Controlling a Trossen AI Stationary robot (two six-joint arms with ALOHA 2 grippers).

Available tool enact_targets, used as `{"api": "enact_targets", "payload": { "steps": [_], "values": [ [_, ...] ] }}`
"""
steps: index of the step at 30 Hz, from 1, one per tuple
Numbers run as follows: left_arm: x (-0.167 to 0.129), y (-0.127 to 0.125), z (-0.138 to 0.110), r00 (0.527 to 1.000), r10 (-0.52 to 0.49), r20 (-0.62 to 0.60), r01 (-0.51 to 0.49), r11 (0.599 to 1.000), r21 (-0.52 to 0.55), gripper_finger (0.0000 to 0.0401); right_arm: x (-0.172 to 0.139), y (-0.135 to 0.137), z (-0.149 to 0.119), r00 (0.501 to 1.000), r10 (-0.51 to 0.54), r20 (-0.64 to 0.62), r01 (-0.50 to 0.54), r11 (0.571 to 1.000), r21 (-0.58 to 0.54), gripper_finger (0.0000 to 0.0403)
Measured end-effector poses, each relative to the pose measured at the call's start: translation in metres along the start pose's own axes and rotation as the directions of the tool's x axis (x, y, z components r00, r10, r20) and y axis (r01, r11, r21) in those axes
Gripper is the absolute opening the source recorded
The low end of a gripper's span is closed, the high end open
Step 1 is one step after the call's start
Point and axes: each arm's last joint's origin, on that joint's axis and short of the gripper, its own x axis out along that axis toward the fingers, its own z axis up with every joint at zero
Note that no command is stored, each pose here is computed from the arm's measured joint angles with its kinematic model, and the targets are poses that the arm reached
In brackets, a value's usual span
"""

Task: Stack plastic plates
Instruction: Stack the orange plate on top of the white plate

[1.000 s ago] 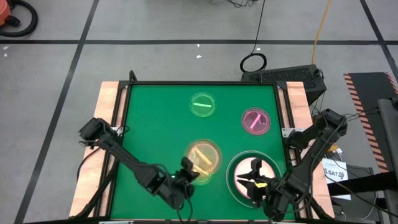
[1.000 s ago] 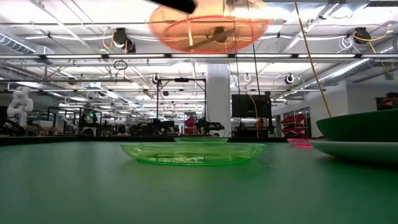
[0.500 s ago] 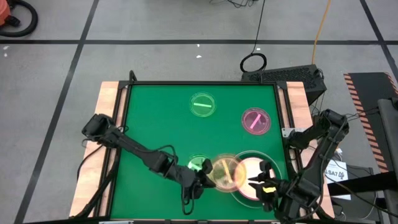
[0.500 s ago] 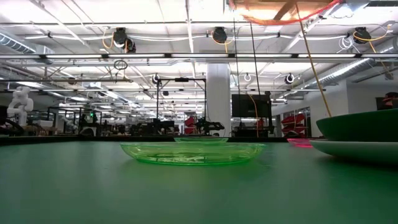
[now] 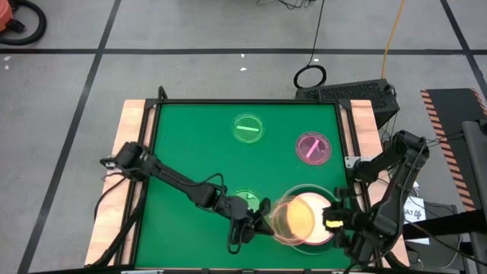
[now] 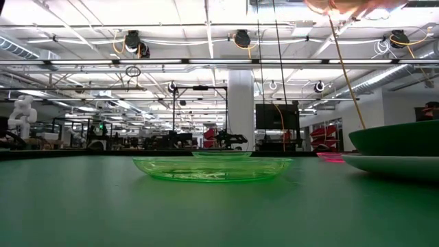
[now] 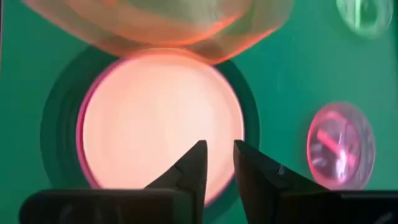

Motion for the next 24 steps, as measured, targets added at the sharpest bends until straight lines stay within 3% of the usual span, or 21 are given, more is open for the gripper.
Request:
{"api": "enact_targets", "payload": {
  "steps": [4, 14, 24],
  "values": [
    [0.012, -0.002, -0.003, 1.0, -0.004, 0.002, 0.004, 1.0, 0.018, 0.0003, -0.009, -0.014, -0.006, 0.998, 0.023, -0.05, -0.019, 0.997, 0.071, 0.0075],
    [0.066, 0.014, -0.004, 0.99, -0.131, -0.054, 0.129, 0.991, -0.038, 0.0003, -0.021, -0.033, -0.008, 0.999, 0.041, 0.01, -0.042, 0.994, 0.106, 0.0075],
    [0.115, 0.035, -0.023, 0.952, -0.238, -0.192, 0.203, 0.961, -0.187, 0.0003, -0.021, -0.033, -0.008, 0.999, 0.037, 0.006, -0.037, 0.994, 0.1, 0.0075]
  ]
}}
